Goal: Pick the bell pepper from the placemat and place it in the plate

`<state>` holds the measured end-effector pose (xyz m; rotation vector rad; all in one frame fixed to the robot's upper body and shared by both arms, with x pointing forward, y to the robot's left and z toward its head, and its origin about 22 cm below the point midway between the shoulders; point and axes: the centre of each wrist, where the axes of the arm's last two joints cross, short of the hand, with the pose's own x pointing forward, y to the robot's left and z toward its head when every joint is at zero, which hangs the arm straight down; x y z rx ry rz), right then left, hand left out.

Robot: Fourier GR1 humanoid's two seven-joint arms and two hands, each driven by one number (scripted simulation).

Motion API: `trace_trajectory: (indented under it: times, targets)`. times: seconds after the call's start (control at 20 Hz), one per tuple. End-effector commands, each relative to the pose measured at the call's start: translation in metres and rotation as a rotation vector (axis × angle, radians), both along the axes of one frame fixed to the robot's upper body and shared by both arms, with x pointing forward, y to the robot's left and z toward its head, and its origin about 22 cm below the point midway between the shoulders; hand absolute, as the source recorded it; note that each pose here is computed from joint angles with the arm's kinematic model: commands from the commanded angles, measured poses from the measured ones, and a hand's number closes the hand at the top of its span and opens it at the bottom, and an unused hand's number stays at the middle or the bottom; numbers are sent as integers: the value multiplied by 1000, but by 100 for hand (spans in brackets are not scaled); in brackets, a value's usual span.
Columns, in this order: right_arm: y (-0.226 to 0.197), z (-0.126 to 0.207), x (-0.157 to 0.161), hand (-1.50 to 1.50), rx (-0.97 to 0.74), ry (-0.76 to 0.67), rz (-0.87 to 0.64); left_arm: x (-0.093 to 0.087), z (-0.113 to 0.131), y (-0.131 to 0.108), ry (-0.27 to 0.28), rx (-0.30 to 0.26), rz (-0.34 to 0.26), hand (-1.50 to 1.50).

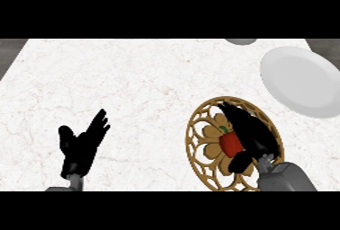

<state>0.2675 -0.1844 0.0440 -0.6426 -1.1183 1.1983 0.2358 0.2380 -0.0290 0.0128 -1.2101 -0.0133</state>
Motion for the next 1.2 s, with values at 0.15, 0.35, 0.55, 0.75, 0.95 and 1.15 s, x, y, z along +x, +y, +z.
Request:
trace_trajectory:
  times: [0.15, 0.35, 0.55, 0.75, 0.95, 1.15]
  targets:
    - [-12, -21, 7, 150, -119, 6, 118, 8, -15, -8, 21, -12, -5, 0]
    - [-8, -23, -11, 150, -124, -34, 122, -23, -10, 16, 12, 1, 12, 0]
    - [-33, -18, -6, 150, -107, -79, 169, 2, -9, 3, 22, -13, 7, 0]
    - [-62, -34, -88, 150, -23, -49, 407, -11, -12, 18, 31, 0, 39, 0]
    - [-94, -20, -115, 150, 88, -227, 448, -8, -10, 11, 24, -12, 40, 0]
    - [-102, 15, -118, 150, 261, -499, 410, -10, -6, 2, 30, -19, 42, 0]
